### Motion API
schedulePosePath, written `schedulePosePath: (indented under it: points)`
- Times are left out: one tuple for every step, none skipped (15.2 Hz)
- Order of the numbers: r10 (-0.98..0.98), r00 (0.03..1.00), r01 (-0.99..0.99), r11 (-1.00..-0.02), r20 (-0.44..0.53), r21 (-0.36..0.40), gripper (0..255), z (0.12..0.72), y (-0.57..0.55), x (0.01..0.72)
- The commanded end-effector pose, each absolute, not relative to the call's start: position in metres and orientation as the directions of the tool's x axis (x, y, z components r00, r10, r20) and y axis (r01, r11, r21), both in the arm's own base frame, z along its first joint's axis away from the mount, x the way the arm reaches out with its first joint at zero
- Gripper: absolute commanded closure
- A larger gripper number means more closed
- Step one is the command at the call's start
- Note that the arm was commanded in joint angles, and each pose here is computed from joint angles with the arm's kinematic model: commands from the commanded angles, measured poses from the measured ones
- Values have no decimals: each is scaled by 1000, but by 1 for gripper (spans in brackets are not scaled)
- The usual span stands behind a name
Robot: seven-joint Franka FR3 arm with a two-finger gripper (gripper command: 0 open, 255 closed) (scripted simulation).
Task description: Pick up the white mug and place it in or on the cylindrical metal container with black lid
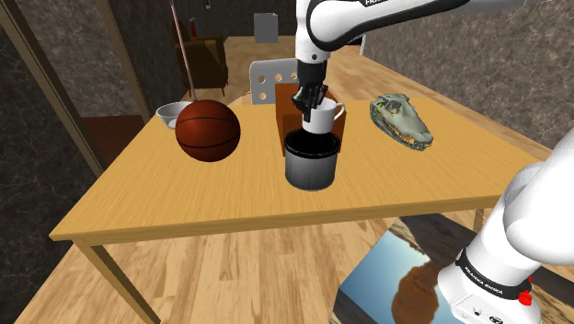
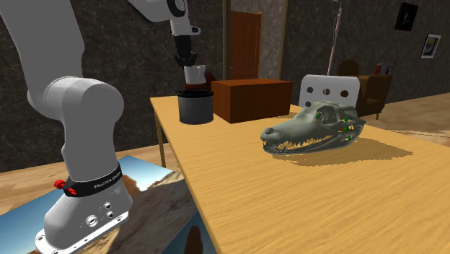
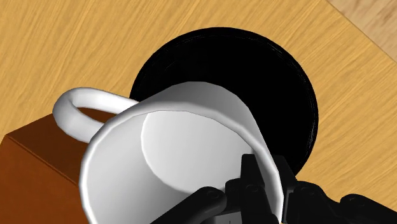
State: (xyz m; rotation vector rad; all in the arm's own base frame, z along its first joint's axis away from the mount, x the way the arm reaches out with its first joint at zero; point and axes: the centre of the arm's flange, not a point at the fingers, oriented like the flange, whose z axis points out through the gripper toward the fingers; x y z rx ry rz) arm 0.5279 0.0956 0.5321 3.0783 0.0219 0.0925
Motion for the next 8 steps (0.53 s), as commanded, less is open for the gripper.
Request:
schedulePosePath:
  points:
    - [16,998,12,-998,60,62,255,522,96,528]
    - [16,998,12,-998,60,62,255,517,96,528]
    - [16,998,12,-998,60,62,255,512,96,528]
    - [16,998,12,-998,60,62,255,506,96,528]
    - [16,998,12,-998,60,62,255,501,96,528]
    - [16,998,12,-998,60,62,255,496,96,528]
    - [16,998,12,-998,60,62,255,490,96,528]
    - [16,998,12,-998,60,62,255,490,96,528]
